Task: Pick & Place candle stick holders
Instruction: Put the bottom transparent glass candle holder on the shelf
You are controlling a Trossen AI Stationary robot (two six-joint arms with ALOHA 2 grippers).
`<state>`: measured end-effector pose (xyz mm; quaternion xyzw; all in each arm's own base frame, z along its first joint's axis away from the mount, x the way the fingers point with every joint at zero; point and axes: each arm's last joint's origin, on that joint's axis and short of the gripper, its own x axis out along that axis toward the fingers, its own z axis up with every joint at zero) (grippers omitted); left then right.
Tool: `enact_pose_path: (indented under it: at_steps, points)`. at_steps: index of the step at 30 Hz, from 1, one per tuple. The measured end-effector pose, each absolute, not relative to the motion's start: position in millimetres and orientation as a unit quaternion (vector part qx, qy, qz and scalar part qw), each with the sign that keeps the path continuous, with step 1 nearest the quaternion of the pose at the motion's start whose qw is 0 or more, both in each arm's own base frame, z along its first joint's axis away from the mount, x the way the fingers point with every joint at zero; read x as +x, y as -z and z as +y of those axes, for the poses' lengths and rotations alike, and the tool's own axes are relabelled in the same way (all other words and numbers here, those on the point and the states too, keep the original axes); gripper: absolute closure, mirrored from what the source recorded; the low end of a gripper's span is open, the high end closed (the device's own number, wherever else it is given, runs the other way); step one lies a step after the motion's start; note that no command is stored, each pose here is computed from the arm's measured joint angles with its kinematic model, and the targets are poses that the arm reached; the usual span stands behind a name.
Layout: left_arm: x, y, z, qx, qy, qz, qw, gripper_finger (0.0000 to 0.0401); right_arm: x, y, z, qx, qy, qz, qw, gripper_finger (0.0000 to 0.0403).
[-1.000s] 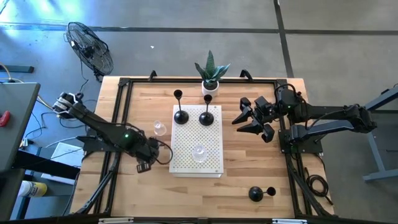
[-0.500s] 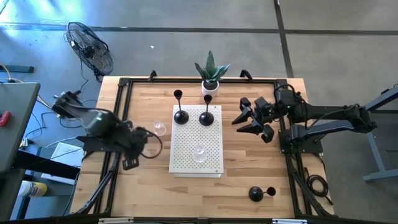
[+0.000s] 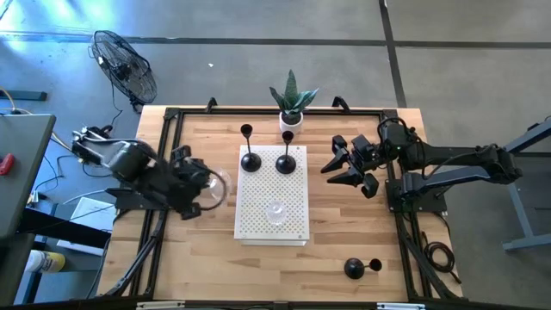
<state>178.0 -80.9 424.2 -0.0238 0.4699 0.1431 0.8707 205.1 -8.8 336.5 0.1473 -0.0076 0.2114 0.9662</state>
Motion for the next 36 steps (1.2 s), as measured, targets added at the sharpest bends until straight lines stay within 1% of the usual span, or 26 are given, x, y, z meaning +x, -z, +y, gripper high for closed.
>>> enact_pose_path:
  at_steps: [3, 7, 9, 15, 19, 27, 36]
  points:
    - [197, -415, -79, -0.018, -0.148, 0.492, 0.857, 0.0378, 205, -337, -9, 0.147, -0.210, -0.008, 0.966, 0.0255]
    - [221, -403, -74, 0.007, -0.118, 0.536, 0.836, 0.0378, 205, -337, -9, 0.146, -0.210, -0.011, 0.967, 0.0258]
    - [230, -403, -71, 0.015, -0.102, 0.548, 0.830, 0.0378, 205, -337, -9, 0.147, -0.211, -0.011, 0.966, 0.0258]
    - [241, -429, -64, 0.046, -0.075, 0.515, 0.853, 0.0378, 205, -337, -9, 0.147, -0.210, -0.009, 0.967, 0.0258]
    - [253, -438, -64, 0.068, -0.057, 0.506, 0.858, 0.0378, 205, -337, -9, 0.148, -0.210, -0.008, 0.967, 0.0258]
    - [283, -427, -56, 0.093, 0.011, 0.545, 0.833, 0.0378, 205, -337, -9, 0.147, -0.210, -0.008, 0.967, 0.0258]
    - [287, -427, -50, 0.122, 0.042, 0.538, 0.833, 0.0379, 205, -336, -9, 0.148, -0.210, -0.006, 0.967, 0.0258]
